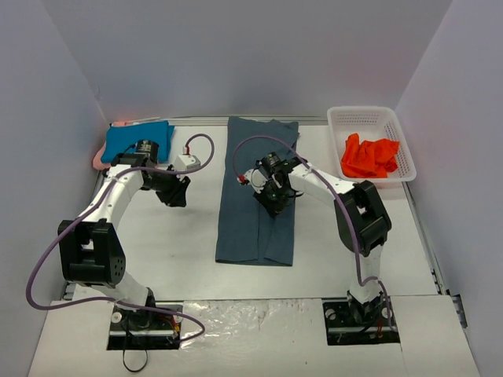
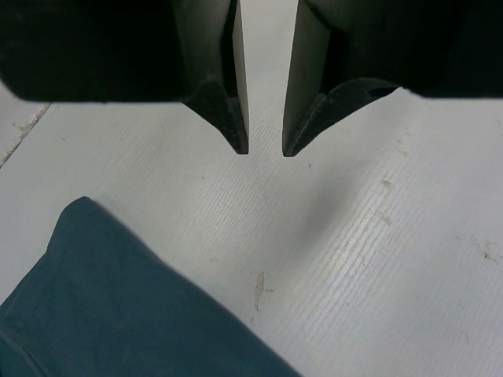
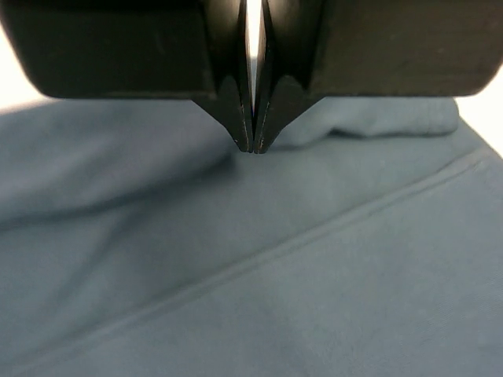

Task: Fold and stack the t-shirts

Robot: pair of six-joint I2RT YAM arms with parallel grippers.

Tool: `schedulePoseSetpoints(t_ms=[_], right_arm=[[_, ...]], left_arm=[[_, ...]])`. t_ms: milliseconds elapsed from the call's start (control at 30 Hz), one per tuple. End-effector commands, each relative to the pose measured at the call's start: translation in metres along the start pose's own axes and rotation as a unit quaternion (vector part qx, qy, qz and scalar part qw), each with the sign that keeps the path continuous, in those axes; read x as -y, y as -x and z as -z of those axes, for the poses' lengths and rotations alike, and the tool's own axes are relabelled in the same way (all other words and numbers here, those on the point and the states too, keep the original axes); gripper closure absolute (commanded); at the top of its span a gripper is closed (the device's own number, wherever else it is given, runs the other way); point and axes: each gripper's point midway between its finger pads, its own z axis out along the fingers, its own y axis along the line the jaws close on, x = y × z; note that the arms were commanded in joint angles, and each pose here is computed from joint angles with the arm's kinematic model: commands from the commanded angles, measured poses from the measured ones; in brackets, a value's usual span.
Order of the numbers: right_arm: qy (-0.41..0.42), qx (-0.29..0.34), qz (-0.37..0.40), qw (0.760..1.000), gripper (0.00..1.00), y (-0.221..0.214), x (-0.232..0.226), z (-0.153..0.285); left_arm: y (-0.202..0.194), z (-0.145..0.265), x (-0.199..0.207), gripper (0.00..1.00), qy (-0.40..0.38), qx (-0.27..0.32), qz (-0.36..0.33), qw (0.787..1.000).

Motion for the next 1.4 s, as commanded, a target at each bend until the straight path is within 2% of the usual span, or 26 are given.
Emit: schedulePoseSetpoints(t_ms=[0, 400, 967, 1367], right_arm=[[0.019, -0.021, 0.018, 0.999, 1.00, 0.002, -0.009, -0.015], [0.031, -0.062, 0.033, 0.997, 1.00, -0.010, -0.014, -0.044], [-0.014, -0.102, 0.013, 0.995, 1.00, -0.018, 0.019, -0.070], [-0.049, -0.071, -0.002, 0.996, 1.00, 0.005, 0.055, -0.059]], left_arm=[[-0.001, 0.001, 0.001, 0.77, -0.007, 0.002, 0.004, 1.000], [0.000, 0.001, 0.002, 0.77, -0.007, 0.005, 0.004, 1.000], [-0.002, 0.004, -0.003, 0.76, 0.003, 0.004, 0.010, 1.000], [-0.004, 0.004, -0.005, 0.76, 0.001, 0.003, 0.019, 1.000]])
